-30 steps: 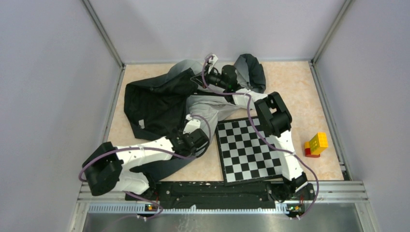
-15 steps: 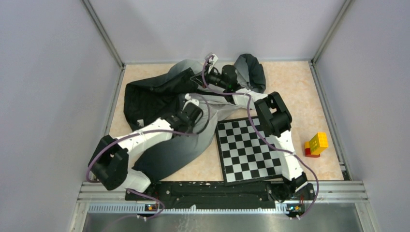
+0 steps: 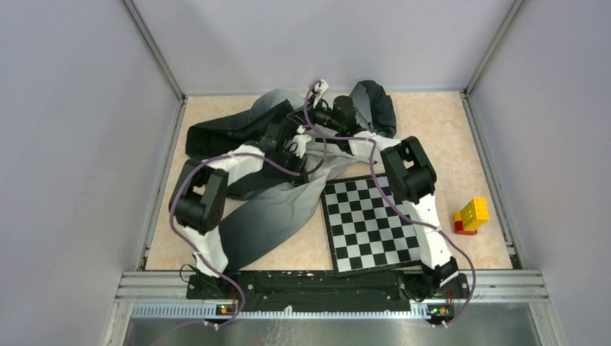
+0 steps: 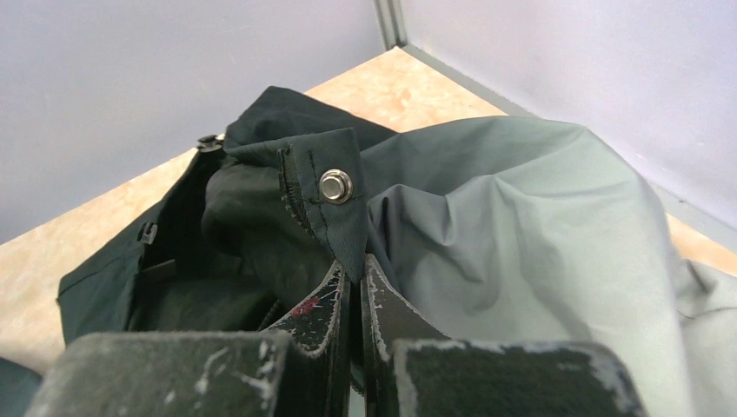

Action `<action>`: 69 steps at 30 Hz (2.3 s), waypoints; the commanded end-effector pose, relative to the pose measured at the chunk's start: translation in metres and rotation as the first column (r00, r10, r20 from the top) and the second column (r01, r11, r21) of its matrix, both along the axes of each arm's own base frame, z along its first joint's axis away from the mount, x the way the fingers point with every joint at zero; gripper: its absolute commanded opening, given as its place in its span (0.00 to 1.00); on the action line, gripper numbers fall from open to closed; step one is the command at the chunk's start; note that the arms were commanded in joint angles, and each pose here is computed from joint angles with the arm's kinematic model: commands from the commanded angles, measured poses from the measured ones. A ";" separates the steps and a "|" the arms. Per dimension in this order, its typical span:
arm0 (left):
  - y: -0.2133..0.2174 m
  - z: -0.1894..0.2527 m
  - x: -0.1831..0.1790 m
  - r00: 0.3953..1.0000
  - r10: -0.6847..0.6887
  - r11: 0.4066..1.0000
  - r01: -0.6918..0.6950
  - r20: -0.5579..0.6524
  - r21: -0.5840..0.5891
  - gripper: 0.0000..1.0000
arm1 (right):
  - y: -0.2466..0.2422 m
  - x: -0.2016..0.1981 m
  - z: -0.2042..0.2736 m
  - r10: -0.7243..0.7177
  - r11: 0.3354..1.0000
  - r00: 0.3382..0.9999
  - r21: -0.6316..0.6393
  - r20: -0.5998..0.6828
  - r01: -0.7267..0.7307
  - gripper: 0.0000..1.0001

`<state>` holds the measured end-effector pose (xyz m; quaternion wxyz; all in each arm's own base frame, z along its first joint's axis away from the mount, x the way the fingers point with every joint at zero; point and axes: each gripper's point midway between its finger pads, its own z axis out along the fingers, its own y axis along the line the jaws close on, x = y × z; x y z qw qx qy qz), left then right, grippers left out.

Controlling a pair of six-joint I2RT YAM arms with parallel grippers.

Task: Zip up the jacket

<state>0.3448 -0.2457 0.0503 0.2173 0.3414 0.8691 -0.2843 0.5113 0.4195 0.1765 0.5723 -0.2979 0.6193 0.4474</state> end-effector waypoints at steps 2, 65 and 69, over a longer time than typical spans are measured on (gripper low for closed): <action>0.010 0.057 0.005 0.958 0.132 0.988 -0.104 0.254 -0.118 0.40 | 0.010 -0.011 0.060 0.044 0.995 0.992 0.086 0.119 -0.054 0.00; 0.012 0.041 -0.014 0.720 0.257 0.964 -0.149 0.644 -0.219 0.51 | 0.010 -0.015 0.063 0.058 0.993 0.991 0.098 0.119 -0.070 0.00; 0.016 0.045 0.000 0.677 0.293 0.956 -0.196 0.675 -0.219 0.38 | 0.010 -0.015 0.063 0.057 0.993 0.991 0.095 0.119 -0.069 0.00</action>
